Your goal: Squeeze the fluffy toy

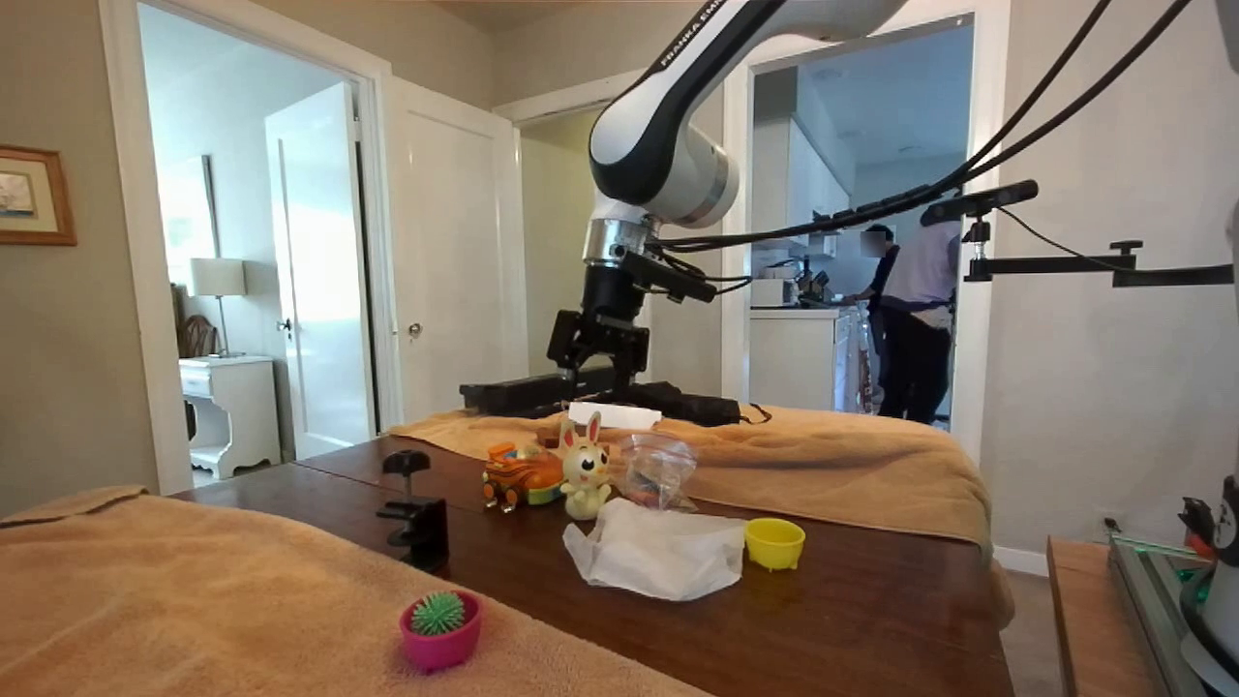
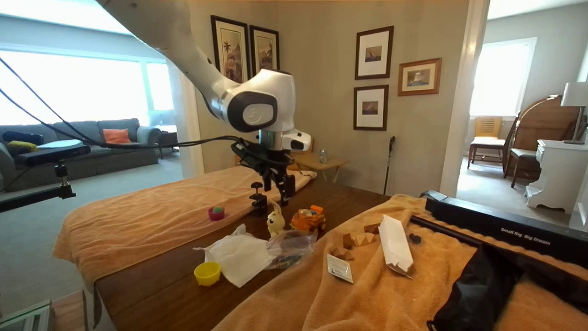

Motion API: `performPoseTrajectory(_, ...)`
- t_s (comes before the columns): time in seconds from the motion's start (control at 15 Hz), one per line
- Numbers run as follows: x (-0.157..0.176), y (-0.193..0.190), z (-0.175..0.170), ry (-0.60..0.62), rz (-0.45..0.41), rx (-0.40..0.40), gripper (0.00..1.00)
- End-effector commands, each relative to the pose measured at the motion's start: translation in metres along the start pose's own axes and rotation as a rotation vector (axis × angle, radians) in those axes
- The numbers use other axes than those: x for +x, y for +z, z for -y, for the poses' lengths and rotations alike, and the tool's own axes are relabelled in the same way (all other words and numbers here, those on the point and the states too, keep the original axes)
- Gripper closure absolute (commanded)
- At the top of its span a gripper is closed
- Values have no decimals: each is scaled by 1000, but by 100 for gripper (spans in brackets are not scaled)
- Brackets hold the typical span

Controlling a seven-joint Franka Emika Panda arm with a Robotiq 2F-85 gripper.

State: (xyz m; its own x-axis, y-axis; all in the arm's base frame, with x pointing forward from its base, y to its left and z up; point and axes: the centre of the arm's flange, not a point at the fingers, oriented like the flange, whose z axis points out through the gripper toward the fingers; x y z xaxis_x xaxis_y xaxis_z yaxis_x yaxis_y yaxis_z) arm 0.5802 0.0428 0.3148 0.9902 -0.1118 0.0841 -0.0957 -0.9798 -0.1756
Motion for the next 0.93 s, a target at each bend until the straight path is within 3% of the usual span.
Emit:
performPoseTrajectory(0.0,25,14,18,1,4,-65,0)
performPoseTrajectory(0.4,27,28,38,24,8,-65,0)
performPoseTrajectory(0.87,13,35,43,23,31,-131,0)
